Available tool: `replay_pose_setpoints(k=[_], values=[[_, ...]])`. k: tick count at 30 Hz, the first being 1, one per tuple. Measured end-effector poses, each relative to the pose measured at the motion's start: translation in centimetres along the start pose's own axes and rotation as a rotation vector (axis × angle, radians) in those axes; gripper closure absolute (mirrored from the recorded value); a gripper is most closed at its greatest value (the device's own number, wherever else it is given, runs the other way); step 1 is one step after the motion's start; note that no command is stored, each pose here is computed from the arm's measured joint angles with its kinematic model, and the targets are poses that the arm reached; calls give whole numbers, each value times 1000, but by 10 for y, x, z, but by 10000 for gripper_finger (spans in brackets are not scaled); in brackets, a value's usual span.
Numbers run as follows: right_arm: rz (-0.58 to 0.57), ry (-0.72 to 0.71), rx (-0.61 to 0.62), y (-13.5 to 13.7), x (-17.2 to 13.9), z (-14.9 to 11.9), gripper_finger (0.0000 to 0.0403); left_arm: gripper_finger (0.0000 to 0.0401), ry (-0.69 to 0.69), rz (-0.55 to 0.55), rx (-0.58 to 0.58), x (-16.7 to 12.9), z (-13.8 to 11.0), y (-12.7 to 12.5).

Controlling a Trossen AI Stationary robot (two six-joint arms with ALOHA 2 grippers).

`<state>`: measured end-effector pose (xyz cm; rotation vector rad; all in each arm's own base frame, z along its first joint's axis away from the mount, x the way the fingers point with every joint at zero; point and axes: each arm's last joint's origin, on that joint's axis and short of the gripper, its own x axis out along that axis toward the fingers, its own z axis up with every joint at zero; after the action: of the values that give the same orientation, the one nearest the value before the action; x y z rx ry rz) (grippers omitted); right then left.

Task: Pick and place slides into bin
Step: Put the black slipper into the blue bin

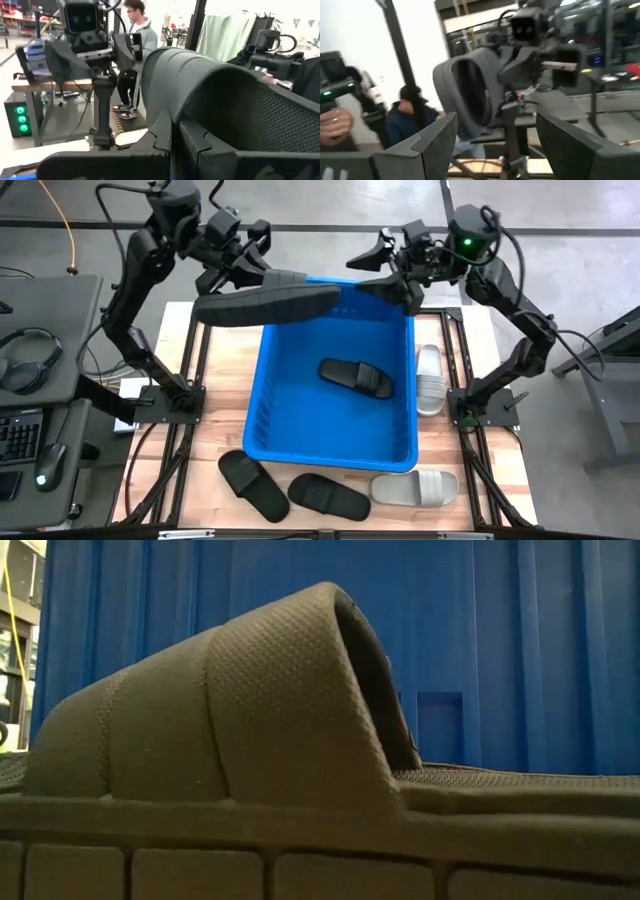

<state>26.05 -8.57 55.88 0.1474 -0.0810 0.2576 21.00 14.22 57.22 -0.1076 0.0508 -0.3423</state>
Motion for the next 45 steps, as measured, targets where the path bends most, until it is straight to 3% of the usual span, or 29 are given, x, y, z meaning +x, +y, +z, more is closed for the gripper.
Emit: replay_pose_setpoints(k=[13, 24, 41, 45], values=[[107, 27, -11, 2, -1, -1, 141, 401, -9, 27, -18, 9, -2, 15], [48, 3, -39, 0, -1, 1, 141, 401, 9, 19, -64, 20, -9, 27], [49, 41, -26, -12, 13, -10, 142, 401, -25, 61, -43, 24, -6, 30], [50, 35, -40, -12, 13, -10, 158, 401, -14, 62, -59, 24, -7, 30]])
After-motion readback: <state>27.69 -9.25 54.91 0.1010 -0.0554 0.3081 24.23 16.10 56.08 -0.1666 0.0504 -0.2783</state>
